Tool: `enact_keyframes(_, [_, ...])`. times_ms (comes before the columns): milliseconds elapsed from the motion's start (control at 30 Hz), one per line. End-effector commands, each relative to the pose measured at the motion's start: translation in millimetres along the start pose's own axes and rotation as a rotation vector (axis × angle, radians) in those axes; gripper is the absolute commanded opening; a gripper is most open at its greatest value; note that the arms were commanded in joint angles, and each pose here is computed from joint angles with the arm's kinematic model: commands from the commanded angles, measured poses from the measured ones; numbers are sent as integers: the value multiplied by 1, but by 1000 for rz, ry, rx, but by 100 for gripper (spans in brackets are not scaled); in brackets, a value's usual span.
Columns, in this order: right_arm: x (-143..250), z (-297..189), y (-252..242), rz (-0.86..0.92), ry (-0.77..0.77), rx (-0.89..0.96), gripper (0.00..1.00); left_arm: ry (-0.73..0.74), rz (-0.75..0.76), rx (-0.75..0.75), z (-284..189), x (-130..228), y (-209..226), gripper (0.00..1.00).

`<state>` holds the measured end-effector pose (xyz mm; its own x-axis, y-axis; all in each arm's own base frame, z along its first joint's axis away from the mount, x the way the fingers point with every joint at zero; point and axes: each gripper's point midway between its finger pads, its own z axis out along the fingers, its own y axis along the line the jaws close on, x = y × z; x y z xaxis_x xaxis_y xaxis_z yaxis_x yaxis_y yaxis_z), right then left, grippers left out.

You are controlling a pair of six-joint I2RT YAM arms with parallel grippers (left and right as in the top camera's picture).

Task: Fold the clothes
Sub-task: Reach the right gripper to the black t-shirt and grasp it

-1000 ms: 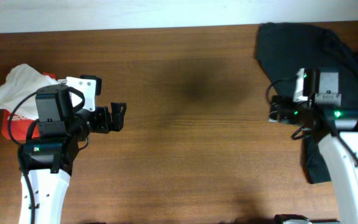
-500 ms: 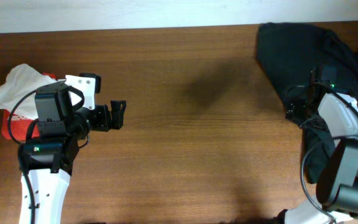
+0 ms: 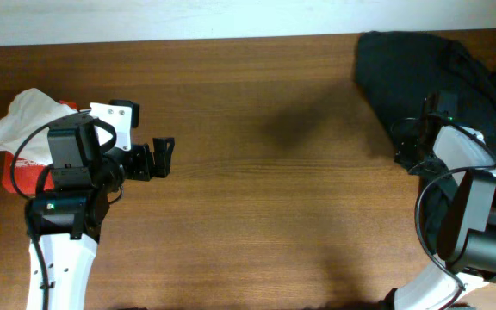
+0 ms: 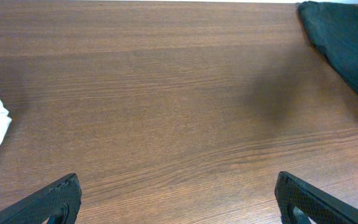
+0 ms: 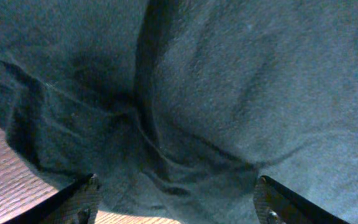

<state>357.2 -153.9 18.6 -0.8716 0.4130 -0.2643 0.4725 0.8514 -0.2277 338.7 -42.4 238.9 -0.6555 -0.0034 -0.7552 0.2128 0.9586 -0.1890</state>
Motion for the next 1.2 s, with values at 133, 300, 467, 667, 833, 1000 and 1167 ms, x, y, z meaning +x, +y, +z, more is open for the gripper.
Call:
enact_keyframes(133, [-1,6,-3,5,5,25,60,-20,6,17,-3,-8,-5,99])
enact_keyframes(300, [4,13,-2,6,2,24,54,-20,6,17,-3,-8,-5,99])
enact_keyframes(467, [3,13,-2,8,-3,24,33,-20,6,17,-3,-8,-5,99])
enact_keyframes(667, [4,13,-2,7,0,25,16,-20,6,17,-3,-8,-5,99])
enact_keyframes(833, [4,13,-2,7,1,24,4,-20,6,17,-3,-8,-5,99])
enact_keyframes(1000, [3,5,-4,0,21,27,4,-21,6,16,-3,-8,-5,99])
enact_keyframes(1167, [-28,-49,-5,-74,-1,-13,4,-21,6,16,-3,-8,-5,99])
